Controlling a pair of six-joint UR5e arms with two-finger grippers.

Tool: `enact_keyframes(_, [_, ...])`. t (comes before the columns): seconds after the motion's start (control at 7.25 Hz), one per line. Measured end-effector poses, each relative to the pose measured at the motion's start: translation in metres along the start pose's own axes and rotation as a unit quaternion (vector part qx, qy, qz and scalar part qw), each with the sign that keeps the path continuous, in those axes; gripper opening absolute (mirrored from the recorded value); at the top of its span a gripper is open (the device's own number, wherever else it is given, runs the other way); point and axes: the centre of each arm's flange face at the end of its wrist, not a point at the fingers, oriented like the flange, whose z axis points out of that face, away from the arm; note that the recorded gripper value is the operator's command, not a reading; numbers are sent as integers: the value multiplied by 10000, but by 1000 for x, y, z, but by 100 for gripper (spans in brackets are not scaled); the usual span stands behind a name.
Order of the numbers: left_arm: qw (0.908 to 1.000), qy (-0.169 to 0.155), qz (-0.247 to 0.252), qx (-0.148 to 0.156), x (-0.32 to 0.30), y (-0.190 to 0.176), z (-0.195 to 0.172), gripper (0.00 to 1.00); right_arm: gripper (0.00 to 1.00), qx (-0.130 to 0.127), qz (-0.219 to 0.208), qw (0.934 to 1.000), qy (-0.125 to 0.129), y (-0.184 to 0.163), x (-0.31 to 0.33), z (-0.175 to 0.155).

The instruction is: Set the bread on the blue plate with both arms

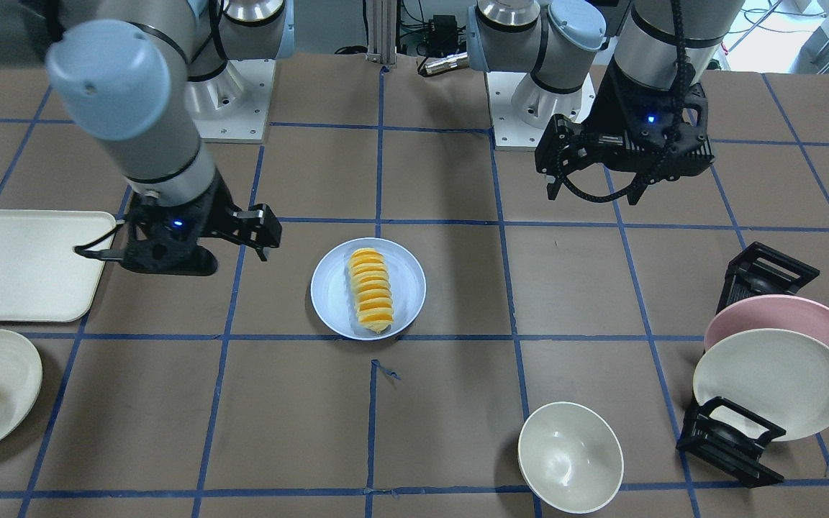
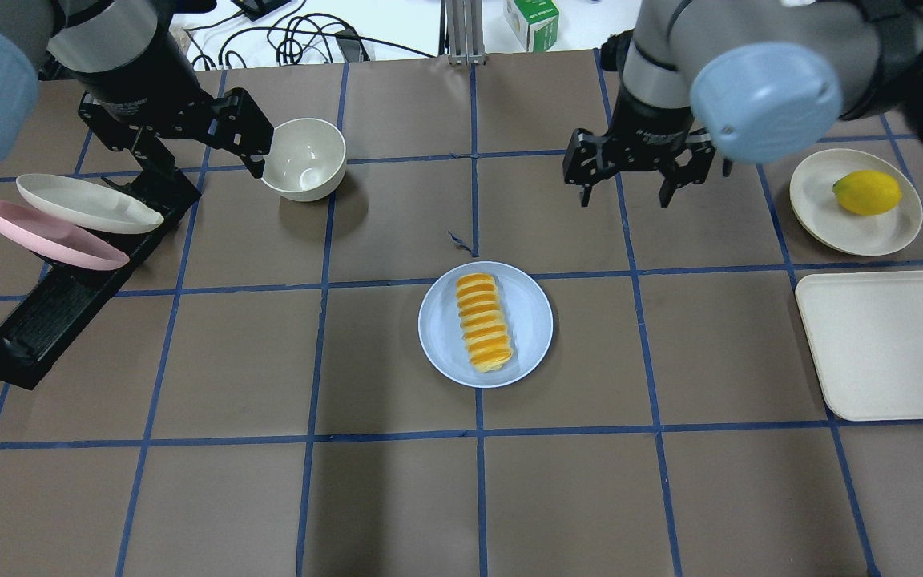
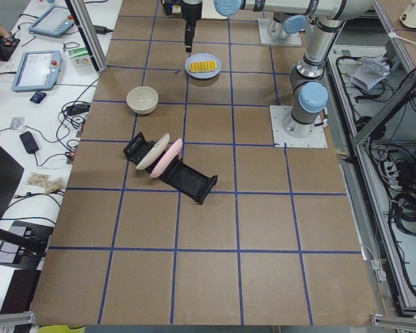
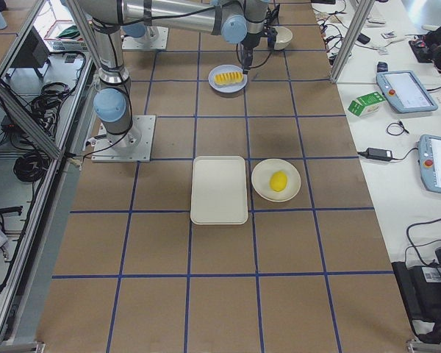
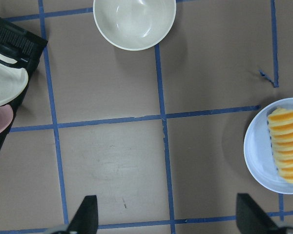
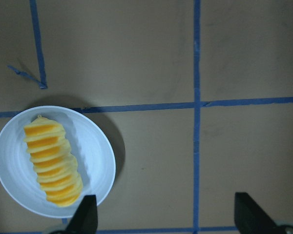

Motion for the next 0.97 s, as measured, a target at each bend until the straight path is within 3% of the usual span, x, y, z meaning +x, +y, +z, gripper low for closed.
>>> enact_keyframes(0.28, [10000, 14, -20, -44, -1, 0, 2, 100, 100, -272, 130, 9995, 16, 2, 30, -53])
enact_keyframes(0.97, [10000, 35, -9, -76, -2, 2, 5, 100, 100, -301, 493, 9983, 68, 31, 37, -76])
